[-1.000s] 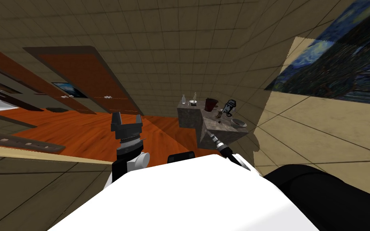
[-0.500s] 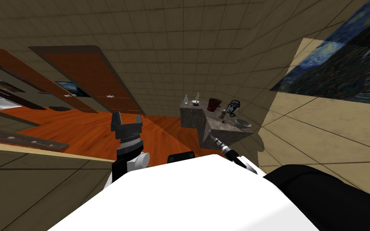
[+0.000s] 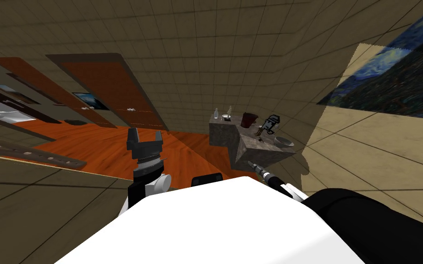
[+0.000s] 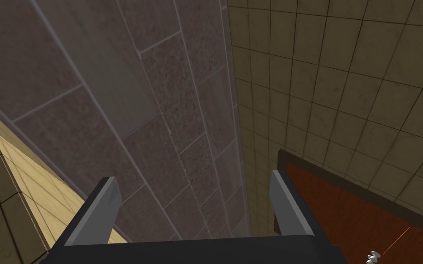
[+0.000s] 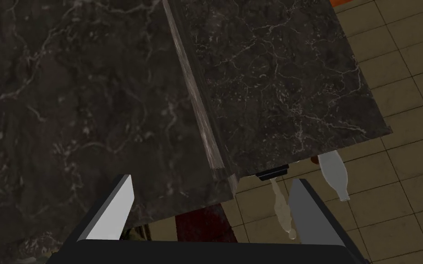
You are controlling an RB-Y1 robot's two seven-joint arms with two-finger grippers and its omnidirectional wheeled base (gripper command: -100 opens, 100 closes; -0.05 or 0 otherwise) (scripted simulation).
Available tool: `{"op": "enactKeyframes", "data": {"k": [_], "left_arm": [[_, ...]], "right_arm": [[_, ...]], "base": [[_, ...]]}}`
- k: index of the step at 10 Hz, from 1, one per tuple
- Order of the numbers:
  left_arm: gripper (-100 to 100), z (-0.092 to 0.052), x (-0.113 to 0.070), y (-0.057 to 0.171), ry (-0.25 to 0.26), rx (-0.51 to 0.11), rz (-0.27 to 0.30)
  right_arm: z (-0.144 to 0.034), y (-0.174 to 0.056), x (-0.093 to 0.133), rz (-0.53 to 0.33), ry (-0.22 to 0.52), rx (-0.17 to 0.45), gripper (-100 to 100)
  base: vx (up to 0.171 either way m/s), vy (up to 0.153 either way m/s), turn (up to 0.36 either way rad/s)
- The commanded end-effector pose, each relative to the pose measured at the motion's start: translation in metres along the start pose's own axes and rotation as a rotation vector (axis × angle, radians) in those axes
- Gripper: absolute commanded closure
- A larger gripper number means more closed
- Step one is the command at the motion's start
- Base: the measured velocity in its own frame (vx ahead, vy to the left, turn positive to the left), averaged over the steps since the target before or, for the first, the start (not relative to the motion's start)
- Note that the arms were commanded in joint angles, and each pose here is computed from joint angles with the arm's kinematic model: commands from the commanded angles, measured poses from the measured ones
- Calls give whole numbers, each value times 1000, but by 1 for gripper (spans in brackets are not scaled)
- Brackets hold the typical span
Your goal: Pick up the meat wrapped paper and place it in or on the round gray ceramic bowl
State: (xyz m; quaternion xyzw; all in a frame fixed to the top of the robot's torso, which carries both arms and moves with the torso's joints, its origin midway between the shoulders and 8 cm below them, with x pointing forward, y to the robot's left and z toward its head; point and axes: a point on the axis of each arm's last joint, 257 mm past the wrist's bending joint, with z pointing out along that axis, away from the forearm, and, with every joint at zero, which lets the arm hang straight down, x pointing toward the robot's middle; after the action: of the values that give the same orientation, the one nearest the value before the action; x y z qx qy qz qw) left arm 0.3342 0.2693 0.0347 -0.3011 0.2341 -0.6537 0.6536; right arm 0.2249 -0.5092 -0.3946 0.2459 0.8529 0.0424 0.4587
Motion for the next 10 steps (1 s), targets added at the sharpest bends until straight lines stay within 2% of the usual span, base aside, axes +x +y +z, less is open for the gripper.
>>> {"op": "enactKeyframes", "data": {"k": [1, 2, 4, 5, 6, 7, 9, 10], "left_arm": [[0, 0, 0, 0, 0, 0, 0], [0, 0, 0, 0, 0, 0, 0], [0, 0, 0, 0, 0, 0, 0], [0, 0, 0, 0, 0, 0, 0], [0, 0, 0, 0, 0, 0, 0], [0, 0, 0, 0, 0, 0, 0], [0, 0, 0, 0, 0, 0, 0], [0, 0, 0, 0, 0, 0, 0]], "right_arm": [[-3, -22, -2, -34, 18, 46, -100], [-13, -61, 1, -90, 49, 127, -100], [-12, -61, -1, -97, 50, 126, -100], [-24, -99, -4, -156, 79, 205, -100], [-34, -125, -11, -209, 99, 262, -100], [-38, -135, -9, -211, 106, 281, -100], [-68, -200, -23, -303, 151, 423, -100], [-68, -200, -25, -308, 151, 423, -100]], "base": [[6, 79, 39], [2, 93, 85], [3, 53, 14], [2, 65, 111], [17, 104, 158], [12, 75, 57], [-3, 77, 140], [-4, 49, 98]]}}
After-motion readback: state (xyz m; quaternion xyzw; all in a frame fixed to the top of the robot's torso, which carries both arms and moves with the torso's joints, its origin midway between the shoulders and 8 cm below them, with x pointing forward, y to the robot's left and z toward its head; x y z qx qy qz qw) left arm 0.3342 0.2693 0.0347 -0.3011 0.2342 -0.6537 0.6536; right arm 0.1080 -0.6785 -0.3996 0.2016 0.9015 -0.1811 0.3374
